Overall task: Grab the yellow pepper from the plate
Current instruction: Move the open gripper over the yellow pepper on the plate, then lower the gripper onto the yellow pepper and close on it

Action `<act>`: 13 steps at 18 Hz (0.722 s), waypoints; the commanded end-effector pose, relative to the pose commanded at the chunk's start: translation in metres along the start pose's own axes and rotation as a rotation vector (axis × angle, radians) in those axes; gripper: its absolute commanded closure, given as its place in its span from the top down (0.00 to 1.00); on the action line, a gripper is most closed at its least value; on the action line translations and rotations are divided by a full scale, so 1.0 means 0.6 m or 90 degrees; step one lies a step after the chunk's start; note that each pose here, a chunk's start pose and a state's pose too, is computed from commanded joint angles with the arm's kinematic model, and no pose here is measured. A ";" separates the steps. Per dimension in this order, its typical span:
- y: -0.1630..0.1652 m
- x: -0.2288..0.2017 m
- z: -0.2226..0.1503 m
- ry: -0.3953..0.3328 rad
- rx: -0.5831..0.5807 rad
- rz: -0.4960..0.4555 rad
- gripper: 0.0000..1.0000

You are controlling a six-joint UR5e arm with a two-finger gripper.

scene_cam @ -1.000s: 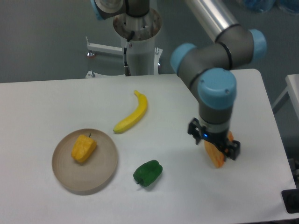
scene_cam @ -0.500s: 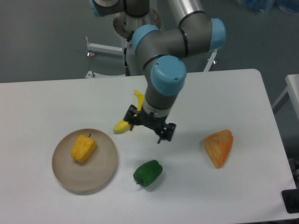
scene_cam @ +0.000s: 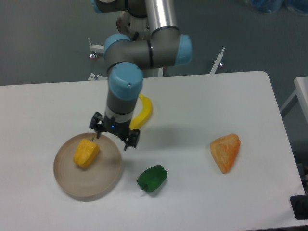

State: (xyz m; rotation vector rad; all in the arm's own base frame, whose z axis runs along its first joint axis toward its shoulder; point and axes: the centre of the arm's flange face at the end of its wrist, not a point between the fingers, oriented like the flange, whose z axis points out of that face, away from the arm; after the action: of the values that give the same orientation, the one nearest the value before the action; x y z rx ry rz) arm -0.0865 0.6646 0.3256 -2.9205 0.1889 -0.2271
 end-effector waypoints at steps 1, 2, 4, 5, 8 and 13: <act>0.000 0.011 0.005 0.000 -0.004 0.006 1.00; 0.003 0.013 0.011 0.002 -0.008 0.005 1.00; 0.004 0.019 0.021 0.003 -0.011 0.009 1.00; 0.007 0.022 0.026 0.002 -0.015 0.012 1.00; 0.004 0.070 0.052 -0.016 -0.044 0.046 1.00; 0.005 0.078 0.066 -0.028 -0.058 0.056 1.00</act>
State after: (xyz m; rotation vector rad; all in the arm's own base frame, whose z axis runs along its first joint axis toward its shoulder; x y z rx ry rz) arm -0.0342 0.6626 0.2931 -2.9947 0.3288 -0.1435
